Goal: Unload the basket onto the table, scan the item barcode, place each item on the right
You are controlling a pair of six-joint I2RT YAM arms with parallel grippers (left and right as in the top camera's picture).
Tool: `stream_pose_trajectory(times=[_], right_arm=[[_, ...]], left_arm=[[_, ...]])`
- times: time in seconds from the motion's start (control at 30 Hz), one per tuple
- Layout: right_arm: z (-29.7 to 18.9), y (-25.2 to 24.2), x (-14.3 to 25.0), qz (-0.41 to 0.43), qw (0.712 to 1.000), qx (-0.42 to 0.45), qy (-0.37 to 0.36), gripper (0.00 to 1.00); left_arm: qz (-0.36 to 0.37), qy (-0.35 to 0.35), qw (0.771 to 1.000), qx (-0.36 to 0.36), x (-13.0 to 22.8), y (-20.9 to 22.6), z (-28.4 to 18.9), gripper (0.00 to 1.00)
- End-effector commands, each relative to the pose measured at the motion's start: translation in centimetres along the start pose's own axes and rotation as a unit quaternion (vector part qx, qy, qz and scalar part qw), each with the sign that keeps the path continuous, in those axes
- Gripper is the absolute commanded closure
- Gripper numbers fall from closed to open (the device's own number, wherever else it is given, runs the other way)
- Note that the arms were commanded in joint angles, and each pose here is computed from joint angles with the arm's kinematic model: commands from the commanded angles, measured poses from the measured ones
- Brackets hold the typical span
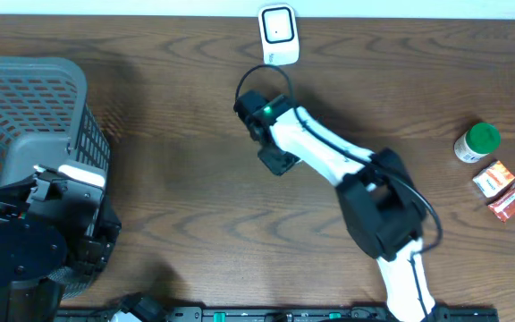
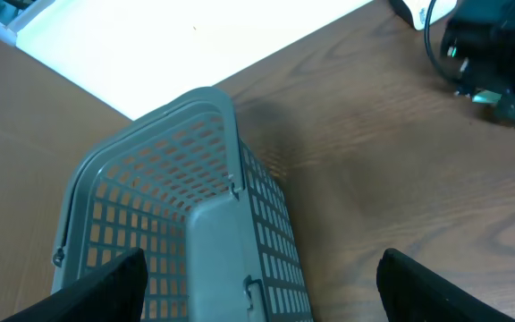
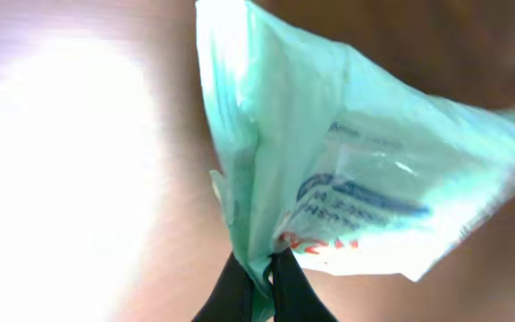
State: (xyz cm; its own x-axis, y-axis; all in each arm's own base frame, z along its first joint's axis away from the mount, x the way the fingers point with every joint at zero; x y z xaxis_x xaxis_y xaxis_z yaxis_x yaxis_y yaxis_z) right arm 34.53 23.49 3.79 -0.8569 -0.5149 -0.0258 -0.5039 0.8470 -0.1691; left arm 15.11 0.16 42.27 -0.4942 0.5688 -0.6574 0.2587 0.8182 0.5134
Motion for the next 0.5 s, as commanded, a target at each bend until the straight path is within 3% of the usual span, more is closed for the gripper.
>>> stream_pose_trajectory(times=[0.0,0.13,0.23,0.47], right_arm=[[-9.4,4.3,-0.4,-0.007,0.971,-0.227,-0.072,0.99],[-15.3,2.9,0.6,0.004,0.938,-0.328,-0.117,0.99],[-18.6,1.8,1.1,-0.004,0.897,-0.417,-0.147,0.99],[-19.1,-2.5,1.6,0.034,0.825,-0.537,-0.174,0.99]], left_arm=[[0.000,-0.001,1.000,-0.005,0.1,0.2,-0.1,0.18],[0.000,-0.001,1.000,-0.005,0.1,0.2,-0.1,0.18],[-0.001,-0.001,1.000,-0.005,0.1,0.2,-0.1,0.18],[0.000,-0.001,1.000,-0.005,0.1,0.2,-0.1,0.18]])
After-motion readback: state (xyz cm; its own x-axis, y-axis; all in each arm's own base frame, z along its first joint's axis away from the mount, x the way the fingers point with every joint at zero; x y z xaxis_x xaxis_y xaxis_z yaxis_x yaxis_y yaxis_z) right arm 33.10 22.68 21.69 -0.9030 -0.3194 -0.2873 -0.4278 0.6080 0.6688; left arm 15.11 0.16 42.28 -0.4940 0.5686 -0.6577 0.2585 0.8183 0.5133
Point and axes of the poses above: each gripper's point midway between its finger pads, its own z axis out along the fingers, its own y axis along the line the jaws close on, x = y × z, the point moved 1 cm from there along -z, back along the fingers, and after that the axes turned 7 degrees about z, right-handed, at the moved point
